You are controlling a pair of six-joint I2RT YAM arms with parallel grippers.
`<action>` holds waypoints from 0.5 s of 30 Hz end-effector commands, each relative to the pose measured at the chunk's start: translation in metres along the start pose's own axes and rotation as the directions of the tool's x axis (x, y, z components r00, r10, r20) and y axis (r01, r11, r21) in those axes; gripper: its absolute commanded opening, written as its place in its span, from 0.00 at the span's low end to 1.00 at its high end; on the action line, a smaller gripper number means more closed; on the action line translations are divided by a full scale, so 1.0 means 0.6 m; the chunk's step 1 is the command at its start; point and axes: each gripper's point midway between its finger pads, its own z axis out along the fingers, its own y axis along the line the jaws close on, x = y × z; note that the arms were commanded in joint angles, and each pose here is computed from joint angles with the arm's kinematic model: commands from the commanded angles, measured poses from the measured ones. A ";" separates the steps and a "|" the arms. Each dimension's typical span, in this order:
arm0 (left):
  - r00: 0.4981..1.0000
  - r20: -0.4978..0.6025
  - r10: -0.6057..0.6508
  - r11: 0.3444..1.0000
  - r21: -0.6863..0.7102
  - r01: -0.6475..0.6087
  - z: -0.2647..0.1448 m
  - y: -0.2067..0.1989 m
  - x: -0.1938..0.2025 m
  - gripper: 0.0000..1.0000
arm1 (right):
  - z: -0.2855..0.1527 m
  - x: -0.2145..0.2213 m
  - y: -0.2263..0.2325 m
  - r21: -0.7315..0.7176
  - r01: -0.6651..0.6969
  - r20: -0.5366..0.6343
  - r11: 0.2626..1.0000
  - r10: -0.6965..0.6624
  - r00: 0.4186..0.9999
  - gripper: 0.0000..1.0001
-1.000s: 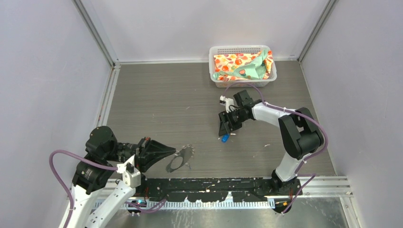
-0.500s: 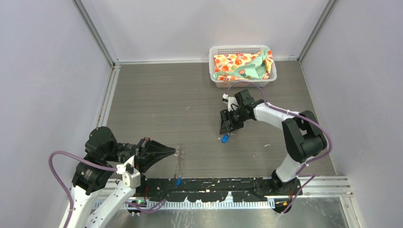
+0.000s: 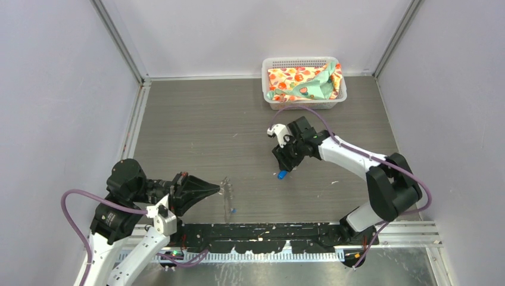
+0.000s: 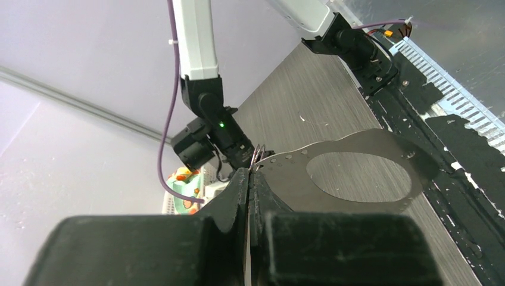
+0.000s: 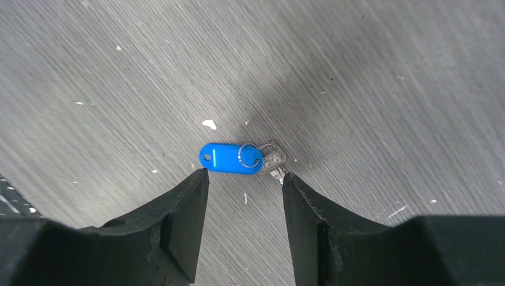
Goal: Put the keys on the keyring
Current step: Pick up the key from the center of the board.
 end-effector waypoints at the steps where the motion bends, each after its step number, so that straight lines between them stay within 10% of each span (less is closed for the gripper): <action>1: 0.998 0.007 0.062 0.998 -0.024 -0.062 -0.004 0.021 -0.023 0.00 | 0.029 0.029 -0.011 0.033 0.100 -0.096 0.994 -0.096 0.991 0.53; 15: 0.998 -0.002 0.062 0.998 -0.031 -0.062 -0.005 0.025 -0.022 0.00 | 0.055 0.053 -0.016 0.031 0.132 -0.176 0.991 -0.125 0.977 0.47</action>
